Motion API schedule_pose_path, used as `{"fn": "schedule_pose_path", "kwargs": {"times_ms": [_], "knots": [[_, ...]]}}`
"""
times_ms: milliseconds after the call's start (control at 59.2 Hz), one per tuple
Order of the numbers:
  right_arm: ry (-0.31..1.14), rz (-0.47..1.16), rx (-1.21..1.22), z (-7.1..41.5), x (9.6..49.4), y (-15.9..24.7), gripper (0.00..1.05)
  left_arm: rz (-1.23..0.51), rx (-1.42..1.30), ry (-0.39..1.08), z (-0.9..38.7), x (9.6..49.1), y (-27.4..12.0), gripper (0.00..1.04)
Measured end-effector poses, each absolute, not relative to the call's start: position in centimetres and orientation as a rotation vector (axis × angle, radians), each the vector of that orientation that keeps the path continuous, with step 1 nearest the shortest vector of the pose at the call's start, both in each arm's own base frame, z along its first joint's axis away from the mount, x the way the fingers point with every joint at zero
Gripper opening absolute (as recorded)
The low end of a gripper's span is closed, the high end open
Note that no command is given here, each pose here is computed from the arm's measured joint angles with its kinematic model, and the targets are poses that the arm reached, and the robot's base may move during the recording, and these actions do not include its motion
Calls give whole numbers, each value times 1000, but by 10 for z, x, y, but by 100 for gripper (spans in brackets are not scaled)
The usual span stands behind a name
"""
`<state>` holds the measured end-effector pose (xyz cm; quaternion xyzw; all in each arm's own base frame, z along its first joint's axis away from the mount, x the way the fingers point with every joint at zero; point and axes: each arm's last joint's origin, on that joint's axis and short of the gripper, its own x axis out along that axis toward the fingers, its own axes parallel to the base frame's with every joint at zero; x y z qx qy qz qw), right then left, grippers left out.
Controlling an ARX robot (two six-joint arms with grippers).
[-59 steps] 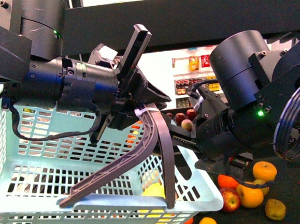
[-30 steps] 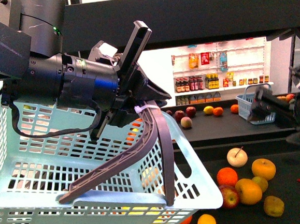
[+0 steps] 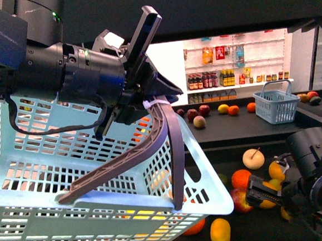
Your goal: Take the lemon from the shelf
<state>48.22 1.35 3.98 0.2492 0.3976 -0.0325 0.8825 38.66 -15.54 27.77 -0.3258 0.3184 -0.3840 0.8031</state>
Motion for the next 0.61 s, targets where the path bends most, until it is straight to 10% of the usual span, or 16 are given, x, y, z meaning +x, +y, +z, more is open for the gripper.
{"fn": "schedule_pose_path", "kwargs": {"times_ms": [608], "knots": [[885,-37,474,-33,555,74,102,-823,-698,682,278,387,-155,9]]}}
